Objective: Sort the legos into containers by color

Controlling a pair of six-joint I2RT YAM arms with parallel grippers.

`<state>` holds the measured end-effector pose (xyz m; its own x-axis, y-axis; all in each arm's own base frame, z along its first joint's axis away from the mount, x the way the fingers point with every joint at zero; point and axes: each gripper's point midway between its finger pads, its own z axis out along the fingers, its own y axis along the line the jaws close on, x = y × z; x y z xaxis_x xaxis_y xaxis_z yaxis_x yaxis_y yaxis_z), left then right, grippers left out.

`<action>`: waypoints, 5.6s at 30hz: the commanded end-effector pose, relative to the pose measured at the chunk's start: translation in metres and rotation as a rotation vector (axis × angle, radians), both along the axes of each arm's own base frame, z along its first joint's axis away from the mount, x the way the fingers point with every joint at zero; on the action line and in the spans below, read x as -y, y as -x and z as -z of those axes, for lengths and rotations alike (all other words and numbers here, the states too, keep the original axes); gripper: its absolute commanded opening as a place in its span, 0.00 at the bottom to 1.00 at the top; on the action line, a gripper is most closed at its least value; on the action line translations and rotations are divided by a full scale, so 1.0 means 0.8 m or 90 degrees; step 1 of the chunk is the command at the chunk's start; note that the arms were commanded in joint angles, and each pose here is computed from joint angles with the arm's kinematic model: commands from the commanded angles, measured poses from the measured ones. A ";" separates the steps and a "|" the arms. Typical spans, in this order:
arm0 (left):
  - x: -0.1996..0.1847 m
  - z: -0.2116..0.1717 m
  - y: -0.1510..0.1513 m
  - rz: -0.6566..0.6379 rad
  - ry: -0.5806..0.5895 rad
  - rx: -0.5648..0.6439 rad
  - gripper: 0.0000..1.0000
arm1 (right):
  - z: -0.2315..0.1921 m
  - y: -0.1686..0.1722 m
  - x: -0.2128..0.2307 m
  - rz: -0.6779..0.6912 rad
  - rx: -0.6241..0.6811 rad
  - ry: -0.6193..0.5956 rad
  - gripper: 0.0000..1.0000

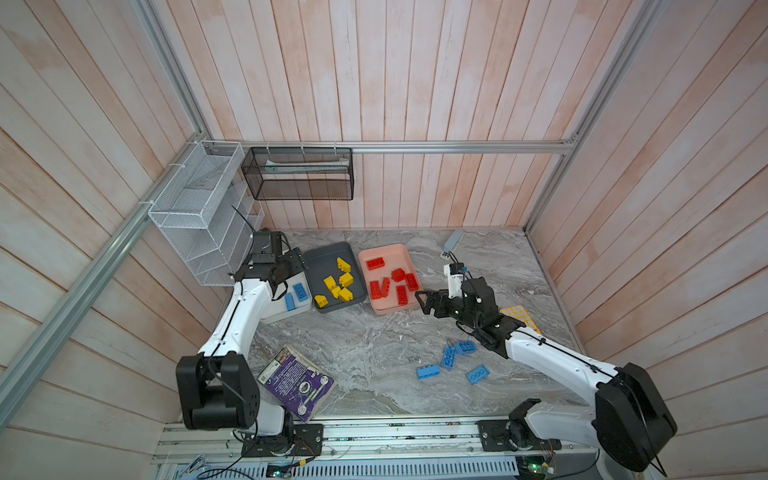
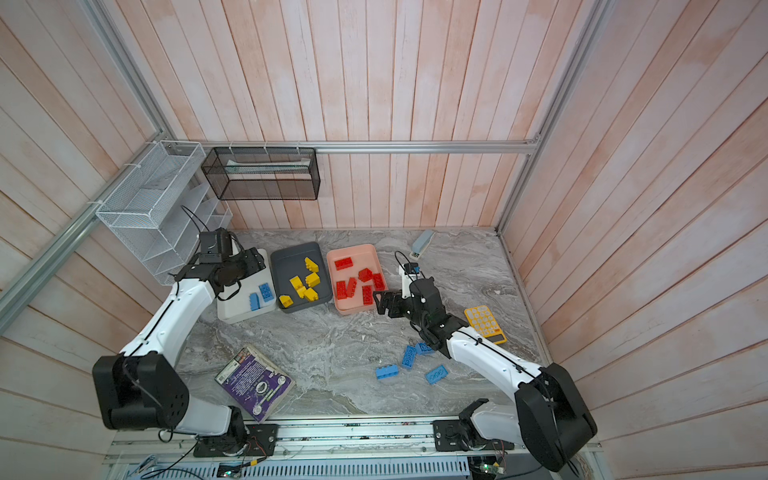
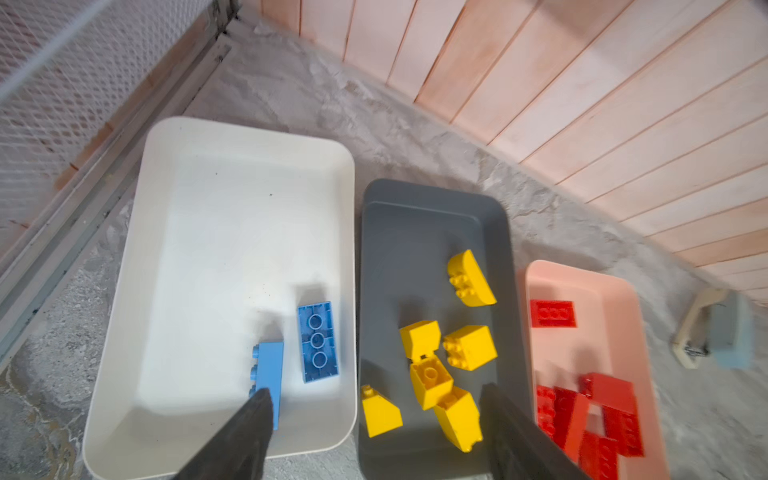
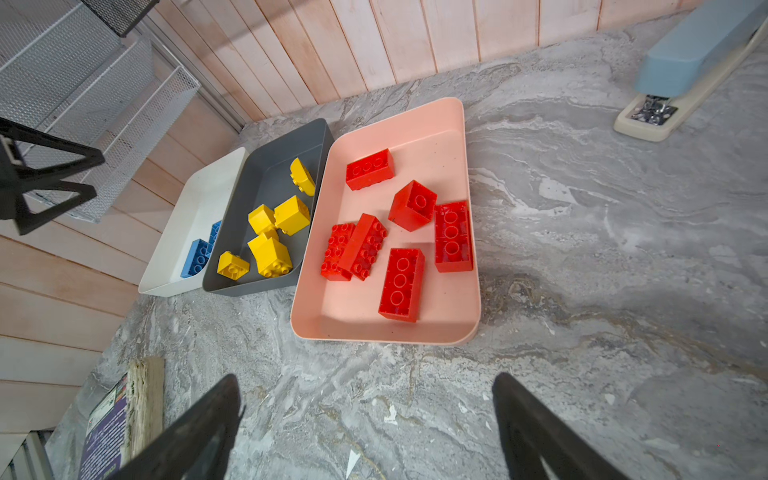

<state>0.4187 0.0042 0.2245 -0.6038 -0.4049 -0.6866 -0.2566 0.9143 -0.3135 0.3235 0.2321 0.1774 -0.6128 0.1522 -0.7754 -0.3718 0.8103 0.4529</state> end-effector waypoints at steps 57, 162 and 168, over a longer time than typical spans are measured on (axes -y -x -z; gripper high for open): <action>0.107 -0.054 0.150 0.227 0.063 0.187 1.00 | 0.203 0.212 0.001 -0.013 -0.279 0.436 0.96; 0.119 -0.182 0.172 0.239 0.143 0.322 1.00 | 0.037 -0.033 -0.512 -0.397 -0.099 -0.159 0.84; 0.116 -0.179 0.170 0.233 0.128 0.310 1.00 | 0.006 -0.047 -0.487 -0.374 -0.072 -0.147 0.82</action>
<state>0.2844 -0.0898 0.3655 -0.3699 -0.4012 -0.8380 0.2768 0.8134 -0.5116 0.3467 0.6353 0.1250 -0.7661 -0.1342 -0.6285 -0.6285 0.3612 0.6889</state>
